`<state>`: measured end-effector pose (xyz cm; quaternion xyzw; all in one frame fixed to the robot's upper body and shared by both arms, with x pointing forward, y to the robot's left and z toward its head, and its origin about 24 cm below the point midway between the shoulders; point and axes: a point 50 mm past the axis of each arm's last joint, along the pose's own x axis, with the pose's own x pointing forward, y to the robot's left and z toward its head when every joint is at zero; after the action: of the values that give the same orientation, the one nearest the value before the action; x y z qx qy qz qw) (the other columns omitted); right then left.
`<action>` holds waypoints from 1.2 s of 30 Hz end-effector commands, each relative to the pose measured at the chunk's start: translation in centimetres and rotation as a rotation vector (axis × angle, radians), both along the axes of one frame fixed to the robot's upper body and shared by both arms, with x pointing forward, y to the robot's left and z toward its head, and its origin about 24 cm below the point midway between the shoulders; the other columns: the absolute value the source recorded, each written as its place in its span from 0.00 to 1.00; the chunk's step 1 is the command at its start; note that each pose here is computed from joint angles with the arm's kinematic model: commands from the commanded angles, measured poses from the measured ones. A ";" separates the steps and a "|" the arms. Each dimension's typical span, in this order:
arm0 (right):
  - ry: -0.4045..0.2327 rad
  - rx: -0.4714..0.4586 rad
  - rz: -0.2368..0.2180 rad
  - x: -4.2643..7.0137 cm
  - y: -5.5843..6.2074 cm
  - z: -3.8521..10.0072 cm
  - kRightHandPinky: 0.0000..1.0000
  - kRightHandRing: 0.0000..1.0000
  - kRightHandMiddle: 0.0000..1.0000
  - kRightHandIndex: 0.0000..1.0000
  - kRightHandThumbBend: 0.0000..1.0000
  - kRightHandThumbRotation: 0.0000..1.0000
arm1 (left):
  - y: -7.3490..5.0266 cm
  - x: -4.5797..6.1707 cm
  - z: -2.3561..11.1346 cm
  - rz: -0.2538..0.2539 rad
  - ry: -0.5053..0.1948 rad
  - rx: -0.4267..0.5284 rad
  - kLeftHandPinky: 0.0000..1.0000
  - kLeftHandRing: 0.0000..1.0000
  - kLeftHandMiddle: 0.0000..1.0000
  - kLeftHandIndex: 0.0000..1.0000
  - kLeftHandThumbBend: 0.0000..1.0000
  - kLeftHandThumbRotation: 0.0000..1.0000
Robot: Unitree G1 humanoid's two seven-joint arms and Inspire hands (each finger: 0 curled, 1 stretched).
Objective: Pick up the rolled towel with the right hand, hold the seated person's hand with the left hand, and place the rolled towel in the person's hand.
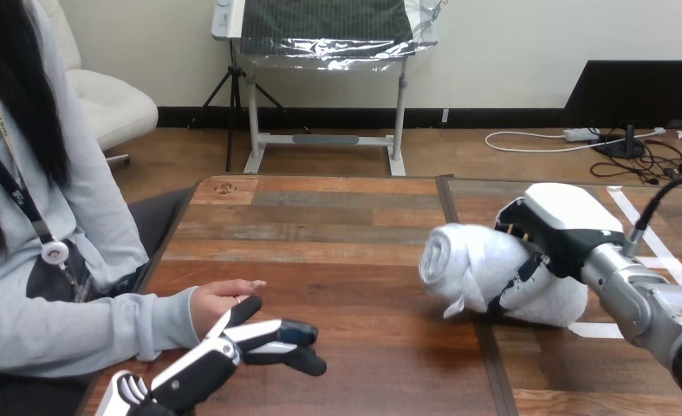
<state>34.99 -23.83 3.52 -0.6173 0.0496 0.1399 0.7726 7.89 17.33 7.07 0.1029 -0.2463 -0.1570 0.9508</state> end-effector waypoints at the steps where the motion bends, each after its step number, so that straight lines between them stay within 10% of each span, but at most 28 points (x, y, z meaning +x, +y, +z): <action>1: 0.015 0.129 -0.015 -0.2 1.6 -1.0 0.44 0.45 0.49 0.49 0.87 0.00 | 0.1 1.3 0.9 -0.024 -0.082 -0.007 0.94 0.70 0.65 0.73 0.85 0.51; 21: -0.062 0.368 -0.141 -0.1 0.5 -0.1 0.41 0.45 0.49 0.48 0.87 0.00 | 1.2 2.1 1.0 0.014 -0.087 0.085 0.92 0.72 0.68 0.74 0.86 0.54; 36: -0.103 0.556 -0.241 0.0 -0.1 0.4 0.40 0.45 0.50 0.50 0.83 0.00 | 1.6 2.9 2.7 0.189 -0.151 0.271 0.84 0.77 0.74 0.73 0.93 0.41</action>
<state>34.06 -25.06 2.72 -0.4213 0.0775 0.0341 0.9029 9.86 18.98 7.70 0.2303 -0.2250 -0.1245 0.9385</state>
